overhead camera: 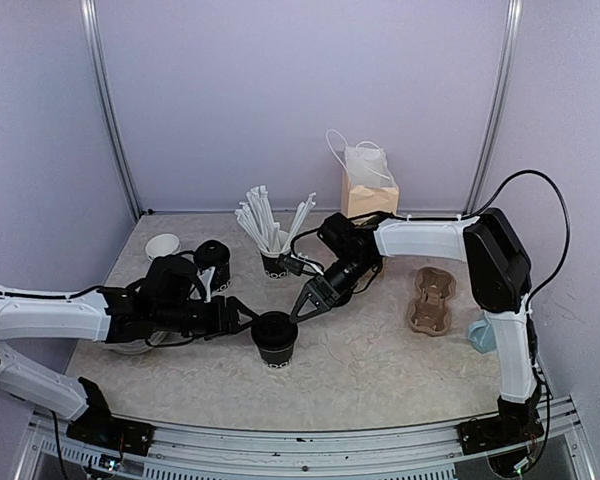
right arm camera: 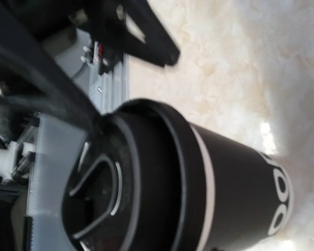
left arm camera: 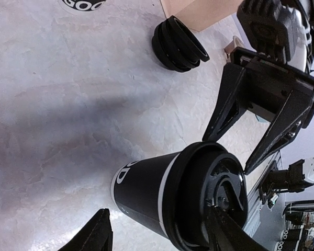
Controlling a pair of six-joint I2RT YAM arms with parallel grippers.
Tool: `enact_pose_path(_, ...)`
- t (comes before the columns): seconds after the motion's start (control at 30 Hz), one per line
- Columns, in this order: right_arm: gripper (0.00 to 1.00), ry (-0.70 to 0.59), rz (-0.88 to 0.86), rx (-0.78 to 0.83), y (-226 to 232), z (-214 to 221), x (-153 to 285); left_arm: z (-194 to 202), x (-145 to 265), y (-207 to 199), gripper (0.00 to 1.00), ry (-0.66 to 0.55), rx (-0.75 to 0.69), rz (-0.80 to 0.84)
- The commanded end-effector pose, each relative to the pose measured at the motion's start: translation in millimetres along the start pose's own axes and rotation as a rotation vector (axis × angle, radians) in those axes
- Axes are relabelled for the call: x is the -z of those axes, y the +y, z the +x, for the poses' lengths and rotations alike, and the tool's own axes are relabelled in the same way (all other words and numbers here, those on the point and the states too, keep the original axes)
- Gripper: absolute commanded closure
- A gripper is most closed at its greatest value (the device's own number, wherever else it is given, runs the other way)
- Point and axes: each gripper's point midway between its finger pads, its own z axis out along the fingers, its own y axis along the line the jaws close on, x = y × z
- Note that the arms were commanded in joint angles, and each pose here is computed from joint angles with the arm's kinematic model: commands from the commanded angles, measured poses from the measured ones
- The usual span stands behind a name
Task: Pack the takeout coffee
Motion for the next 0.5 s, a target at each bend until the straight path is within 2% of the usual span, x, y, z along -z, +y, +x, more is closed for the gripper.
enact_pose_path(0.0,0.52,0.03,0.118,0.114,8.9,-1.9,12.9,-30.0,20.8,-17.2,0.37,-0.078,-0.091,-0.024)
enact_pose_path(0.13,0.45,0.028,0.187,0.17,13.9,-7.2,25.8,-48.1,34.2,-43.0,0.33,-0.111,-0.155,0.002)
enact_pose_path(0.33,0.41,0.027,0.24,0.296,30.2,-10.8,40.8,-74.9,55.1,-76.8,0.27,-0.19,-0.343,-0.04)
enact_pose_path(0.37,0.41,0.024,0.25,0.329,33.6,-12.3,44.1,-81.4,59.7,-80.6,0.03,-0.211,-0.376,-0.058)
enact_pose_path(0.47,0.41,0.005,0.319,0.435,47.3,-22.3,58.9,-106.6,76.7,-88.1,0.01,-0.278,-0.421,-0.12)
